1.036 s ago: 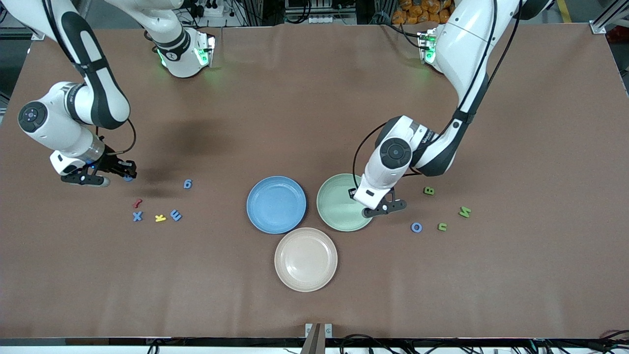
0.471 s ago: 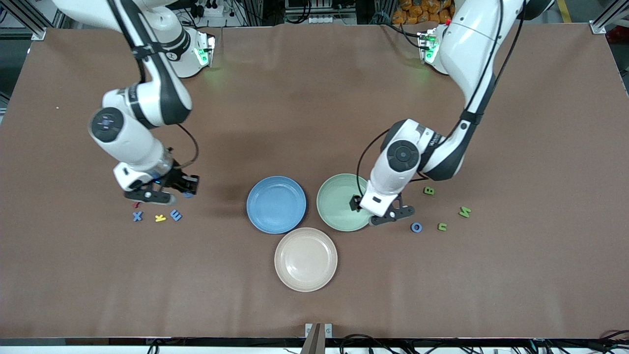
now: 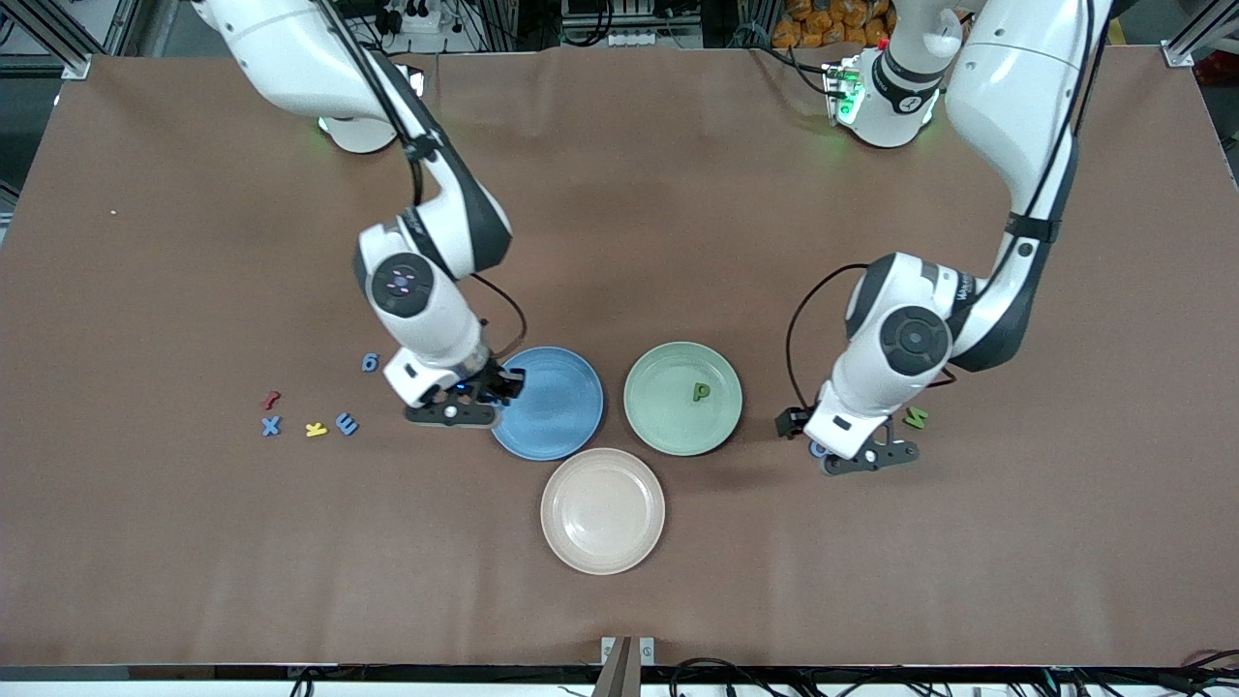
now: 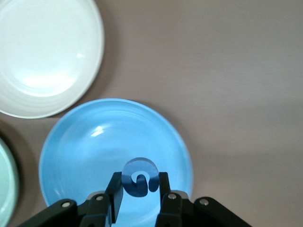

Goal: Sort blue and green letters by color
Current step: 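Place the blue c on the blue plate while the left gripper returns, then grasp the green u with the left gripper while the right gripper reaches blue g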

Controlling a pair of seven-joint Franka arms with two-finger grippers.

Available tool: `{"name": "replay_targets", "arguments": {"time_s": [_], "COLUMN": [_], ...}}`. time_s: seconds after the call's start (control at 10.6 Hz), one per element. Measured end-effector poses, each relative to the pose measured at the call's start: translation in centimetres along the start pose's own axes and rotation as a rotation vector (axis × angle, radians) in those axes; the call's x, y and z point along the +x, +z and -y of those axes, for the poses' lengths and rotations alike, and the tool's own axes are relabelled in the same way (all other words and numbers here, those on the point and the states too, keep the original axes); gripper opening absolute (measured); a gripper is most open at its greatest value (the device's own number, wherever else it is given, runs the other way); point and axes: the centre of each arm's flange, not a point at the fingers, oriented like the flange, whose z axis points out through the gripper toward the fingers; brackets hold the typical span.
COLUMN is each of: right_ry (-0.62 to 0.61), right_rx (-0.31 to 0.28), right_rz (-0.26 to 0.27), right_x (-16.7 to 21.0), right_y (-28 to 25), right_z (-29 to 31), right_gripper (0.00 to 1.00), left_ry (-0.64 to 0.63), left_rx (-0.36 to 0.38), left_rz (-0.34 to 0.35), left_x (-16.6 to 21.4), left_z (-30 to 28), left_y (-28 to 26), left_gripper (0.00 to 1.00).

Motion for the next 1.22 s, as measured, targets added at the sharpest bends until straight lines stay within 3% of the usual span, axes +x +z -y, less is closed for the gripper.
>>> {"name": "replay_targets", "arguments": {"time_s": [0.38, 0.47, 0.75, 0.85, 1.22], "right_ry": [-0.028, -0.003, 0.022, 0.052, 0.147], "right_rx": [0.031, 0.034, 0.037, 0.023, -0.056], "right_rz": [-0.040, -0.039, -0.047, -0.042, 0.062], "right_x": [-1.8, -2.5, -2.5, -1.4, 5.5], "right_y": [4.0, 4.1, 3.6, 2.9, -4.0], "right_z": [5.9, 7.0, 7.6, 6.1, -8.2], "right_gripper": [0.38, 0.47, 0.86, 0.98, 1.00], "left_ry": [0.072, 0.096, 0.120, 0.131, 0.233], "left_rx": [0.028, 0.032, 0.033, 0.028, 0.011], "left_rz": [0.040, 0.052, 0.039, 0.030, 0.006], "left_x": [1.6, 1.9, 1.9, 1.6, 1.5], "left_z": [5.6, 7.5, 10.6, 10.7, 10.8], "left_y": [2.6, 3.2, 5.3, 6.1, 8.0], "left_gripper": [1.00, 1.00, 0.91, 0.86, 0.71]}}
